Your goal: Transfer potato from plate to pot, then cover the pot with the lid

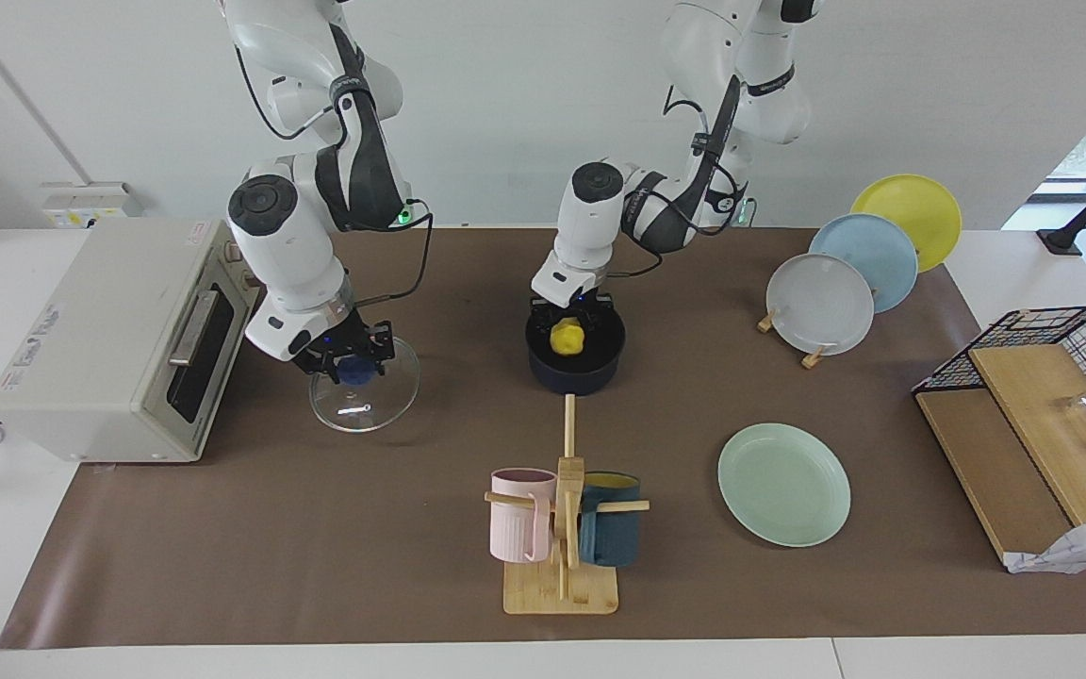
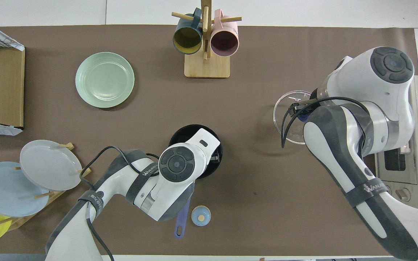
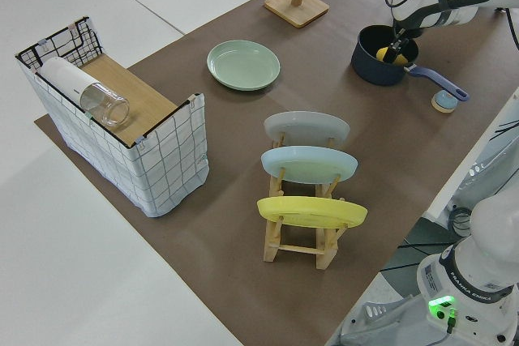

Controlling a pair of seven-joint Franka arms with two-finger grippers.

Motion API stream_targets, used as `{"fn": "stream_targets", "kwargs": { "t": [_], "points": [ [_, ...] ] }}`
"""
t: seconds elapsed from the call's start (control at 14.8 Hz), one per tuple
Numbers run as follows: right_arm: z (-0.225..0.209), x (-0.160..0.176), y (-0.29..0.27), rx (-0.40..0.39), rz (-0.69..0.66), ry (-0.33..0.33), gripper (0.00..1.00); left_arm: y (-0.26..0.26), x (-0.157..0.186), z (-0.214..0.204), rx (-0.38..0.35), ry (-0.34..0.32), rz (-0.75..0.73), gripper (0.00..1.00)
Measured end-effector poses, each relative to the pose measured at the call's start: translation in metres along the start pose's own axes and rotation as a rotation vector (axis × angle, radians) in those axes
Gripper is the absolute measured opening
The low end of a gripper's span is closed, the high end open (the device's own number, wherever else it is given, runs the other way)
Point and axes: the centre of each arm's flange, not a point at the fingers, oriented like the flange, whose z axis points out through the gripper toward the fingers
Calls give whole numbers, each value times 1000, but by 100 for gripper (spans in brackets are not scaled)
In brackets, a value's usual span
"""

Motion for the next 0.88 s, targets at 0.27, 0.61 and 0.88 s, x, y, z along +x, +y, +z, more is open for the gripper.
{"fn": "stream_targets", "kwargs": {
  "t": [0.27, 0.61, 0.88],
  "points": [
    [0, 0, -21, -1, 20, 0, 66, -9, 18, -19, 20, -21, 0, 96],
    [-3, -1, -56, 0, 54, 8, 66, -52, 63, -126, 22, -35, -33, 100],
    [-12, -6, -108, 4, 116, 24, 66, -133, 105, -237, 4, -8, -57, 100]
  ]
}}
